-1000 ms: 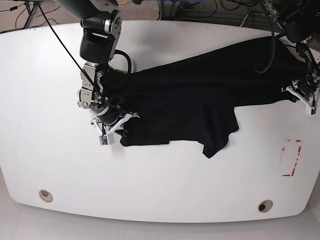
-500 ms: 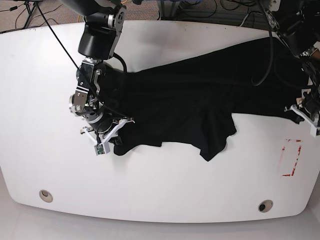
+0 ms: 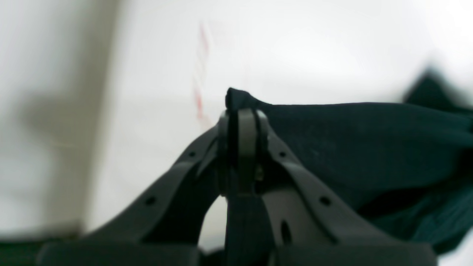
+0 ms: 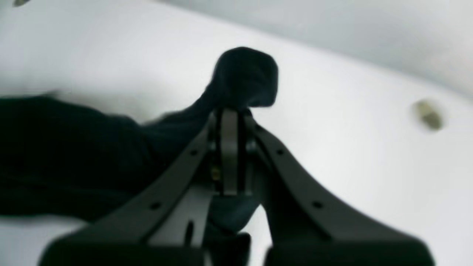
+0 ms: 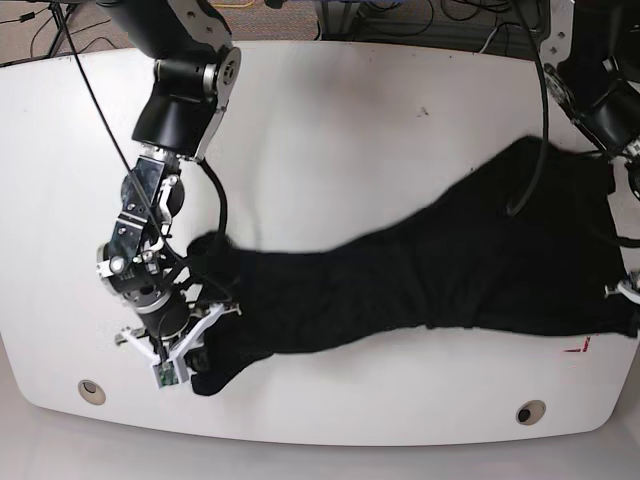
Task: Layout the t-shirt on the table in an organized manner, then fold the t-shirt properly
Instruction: 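Lift the shirt with both grippers, shake it, and lower it onto the table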
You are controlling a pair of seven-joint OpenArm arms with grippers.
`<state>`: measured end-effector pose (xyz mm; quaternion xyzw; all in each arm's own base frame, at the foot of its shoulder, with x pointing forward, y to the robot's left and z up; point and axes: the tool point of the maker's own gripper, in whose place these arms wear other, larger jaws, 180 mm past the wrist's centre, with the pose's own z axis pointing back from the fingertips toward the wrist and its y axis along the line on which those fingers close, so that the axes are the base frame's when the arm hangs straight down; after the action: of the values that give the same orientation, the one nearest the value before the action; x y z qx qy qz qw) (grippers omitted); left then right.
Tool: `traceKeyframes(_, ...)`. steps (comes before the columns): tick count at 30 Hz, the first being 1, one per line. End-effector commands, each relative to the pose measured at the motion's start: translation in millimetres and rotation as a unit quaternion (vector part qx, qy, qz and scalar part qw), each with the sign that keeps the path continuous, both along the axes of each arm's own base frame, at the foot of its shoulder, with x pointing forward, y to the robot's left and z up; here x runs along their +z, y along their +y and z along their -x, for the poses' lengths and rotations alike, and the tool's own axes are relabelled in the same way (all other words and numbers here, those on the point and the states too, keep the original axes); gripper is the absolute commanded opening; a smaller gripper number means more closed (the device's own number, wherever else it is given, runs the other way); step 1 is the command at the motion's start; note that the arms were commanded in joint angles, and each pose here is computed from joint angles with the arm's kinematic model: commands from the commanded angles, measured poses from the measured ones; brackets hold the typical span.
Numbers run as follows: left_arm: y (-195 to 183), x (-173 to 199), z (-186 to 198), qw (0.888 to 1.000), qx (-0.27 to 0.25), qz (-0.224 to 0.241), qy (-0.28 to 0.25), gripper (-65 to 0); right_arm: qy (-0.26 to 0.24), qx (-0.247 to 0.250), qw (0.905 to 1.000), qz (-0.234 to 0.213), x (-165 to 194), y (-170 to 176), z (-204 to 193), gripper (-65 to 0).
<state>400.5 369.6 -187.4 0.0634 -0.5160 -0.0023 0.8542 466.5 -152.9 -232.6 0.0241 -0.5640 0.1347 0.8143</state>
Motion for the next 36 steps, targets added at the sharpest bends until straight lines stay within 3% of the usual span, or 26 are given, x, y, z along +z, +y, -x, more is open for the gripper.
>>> traceKeyframes(1, 4, 53, -7, 0.998, 0.005, -0.027, -0.062, -65.0, -0.071, 0.003, 0.9973, 0.020, 60, -4, -13, -65.0)
traceKeyframes(11, 6, 183, -2, 0.980, 0.029, -0.078, -0.180, -65.0, -0.184, -0.005, 0.9784, 0.094, 182, -14, -21, -65.0)
traceKeyframes(13, 9, 217, 6, 0.972, 0.039, -0.091, -0.212, -64.9, -0.222, -0.014, 0.9694, 0.104, 222, -17, -16, -65.0)
traceKeyframes(18, 17, 272, 22, 0.955, 0.057, -0.108, -0.271, -64.7, -0.269, -0.035, 0.9503, 0.152, 276, -31, -4, -65.0)
traceKeyframes(22, 23, 278, 22, 0.955, 0.059, -0.116, -0.266, -64.6, -0.273, -0.045, 0.9471, 0.162, 285, -37, -4, -65.0)
traceKeyframes(27, 27, 244, -1, 0.972, 0.043, -0.089, -0.215, -64.7, -0.227, -0.036, 0.9605, 0.157, 257, -43, -23, -65.0)
traceKeyframes(36, 32, 224, 2, 0.975, 0.050, -0.082, -0.199, -64.7, -0.218, -0.037, 0.9628, 0.155, 246, -44, -22, -65.0)
